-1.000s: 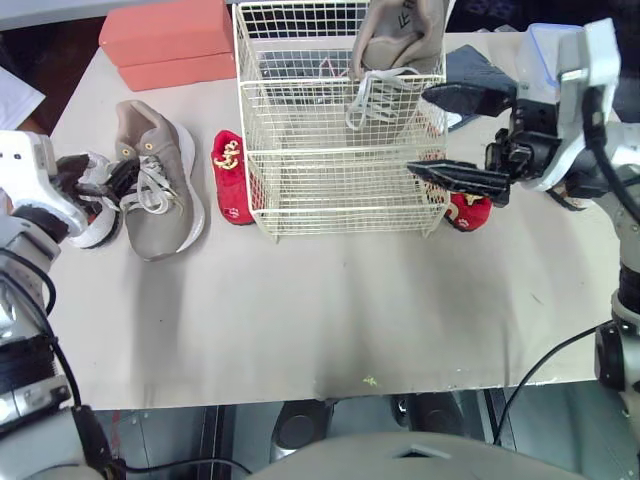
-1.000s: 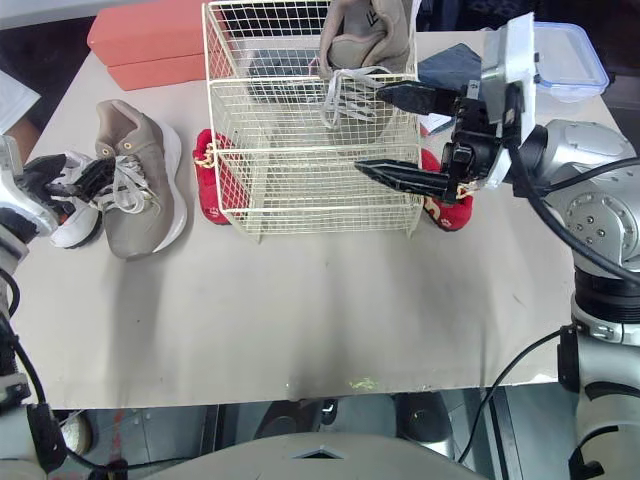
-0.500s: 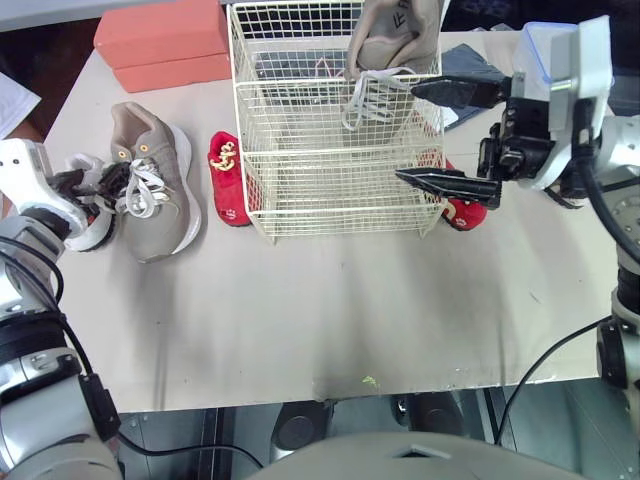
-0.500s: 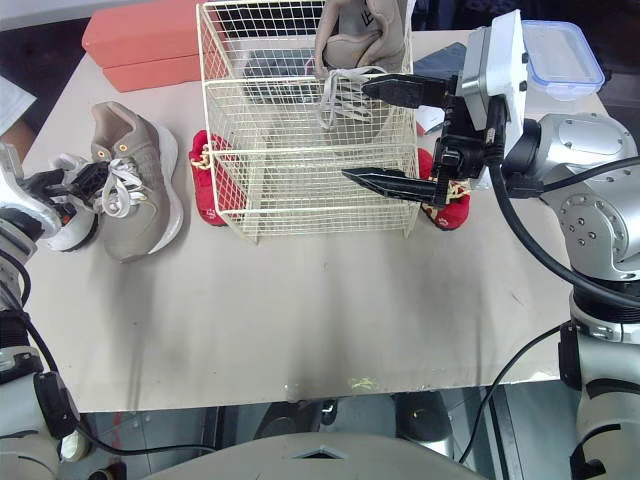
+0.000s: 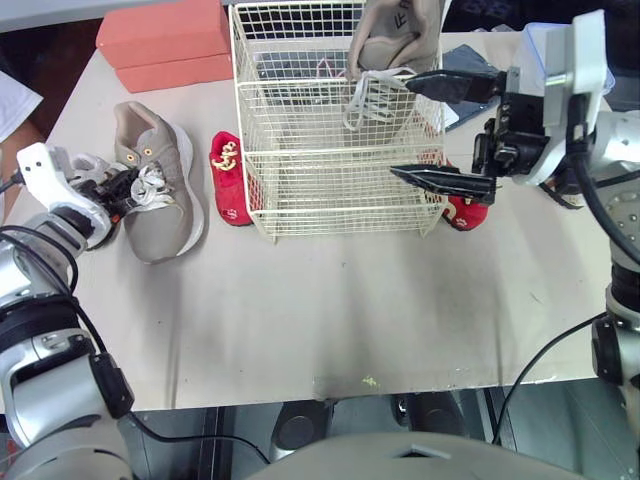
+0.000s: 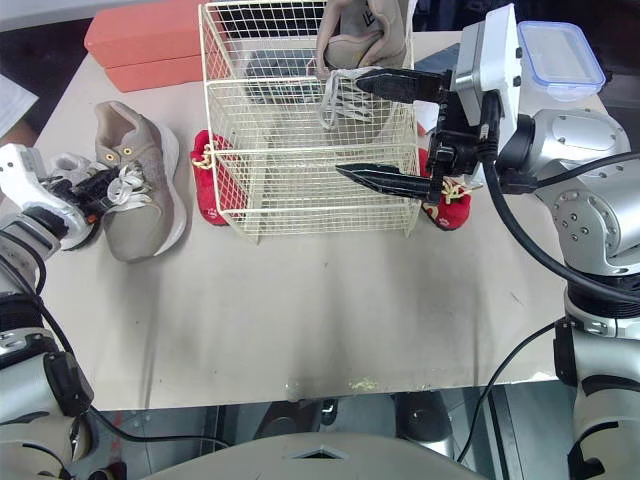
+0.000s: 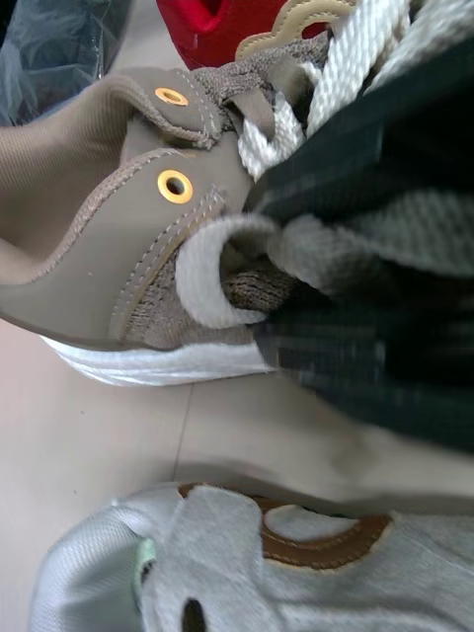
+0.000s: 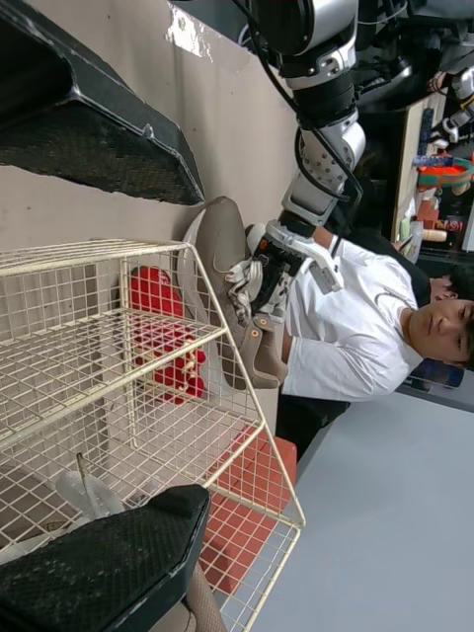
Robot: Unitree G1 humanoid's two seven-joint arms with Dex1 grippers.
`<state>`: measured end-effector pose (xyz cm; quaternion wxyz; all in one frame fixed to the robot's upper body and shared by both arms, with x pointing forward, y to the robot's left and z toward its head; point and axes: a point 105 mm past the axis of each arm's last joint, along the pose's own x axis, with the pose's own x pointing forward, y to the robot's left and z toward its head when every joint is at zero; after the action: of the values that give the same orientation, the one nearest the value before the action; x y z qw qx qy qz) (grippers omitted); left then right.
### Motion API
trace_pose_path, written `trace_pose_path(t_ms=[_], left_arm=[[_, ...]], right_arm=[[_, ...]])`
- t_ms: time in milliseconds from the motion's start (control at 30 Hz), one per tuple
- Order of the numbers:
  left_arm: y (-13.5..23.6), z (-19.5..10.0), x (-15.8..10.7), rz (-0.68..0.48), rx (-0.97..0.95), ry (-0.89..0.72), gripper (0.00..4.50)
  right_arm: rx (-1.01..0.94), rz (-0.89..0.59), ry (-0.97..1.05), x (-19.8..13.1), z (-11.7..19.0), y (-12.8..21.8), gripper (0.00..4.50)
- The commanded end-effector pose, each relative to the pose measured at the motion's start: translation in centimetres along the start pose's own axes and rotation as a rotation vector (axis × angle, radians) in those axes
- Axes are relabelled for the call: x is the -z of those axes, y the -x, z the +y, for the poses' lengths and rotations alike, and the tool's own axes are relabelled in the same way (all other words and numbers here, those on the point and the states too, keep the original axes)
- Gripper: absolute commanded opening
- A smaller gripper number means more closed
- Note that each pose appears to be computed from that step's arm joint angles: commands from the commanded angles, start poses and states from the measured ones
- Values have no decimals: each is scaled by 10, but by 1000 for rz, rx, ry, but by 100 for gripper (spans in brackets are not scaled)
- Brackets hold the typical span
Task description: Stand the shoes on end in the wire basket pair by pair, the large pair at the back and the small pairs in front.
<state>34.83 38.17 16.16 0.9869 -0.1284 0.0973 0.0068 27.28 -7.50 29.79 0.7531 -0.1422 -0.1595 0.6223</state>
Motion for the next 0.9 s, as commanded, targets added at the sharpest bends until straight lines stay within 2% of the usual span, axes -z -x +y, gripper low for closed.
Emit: trace_pose_path(t_ms=[33, 133, 233, 367, 533, 733, 900], left_arm=[[-1, -5, 19, 76, 14, 18, 63], [0, -5, 5, -15, -1, -14, 63], [7, -9, -23, -206, 17, -30, 63], [38, -19, -61, -514, 65, -14, 63], [79, -28, -80, -766, 104, 51, 63], [93, -43, -85, -848, 165, 52, 63], [107, -85, -123, -998, 347, 59, 63]], right_arm=[[-6, -31, 58, -13, 2, -1, 450], [-1, -32, 60, -13, 1, -1, 450], [7, -35, 60, -13, 0, 0, 450], [20, -39, 59, -14, -2, 1, 450], [28, -38, 55, -13, -4, 2, 450], [34, -61, 49, -16, -9, 0, 450], [70, -147, 6, -28, -17, -1, 450]])
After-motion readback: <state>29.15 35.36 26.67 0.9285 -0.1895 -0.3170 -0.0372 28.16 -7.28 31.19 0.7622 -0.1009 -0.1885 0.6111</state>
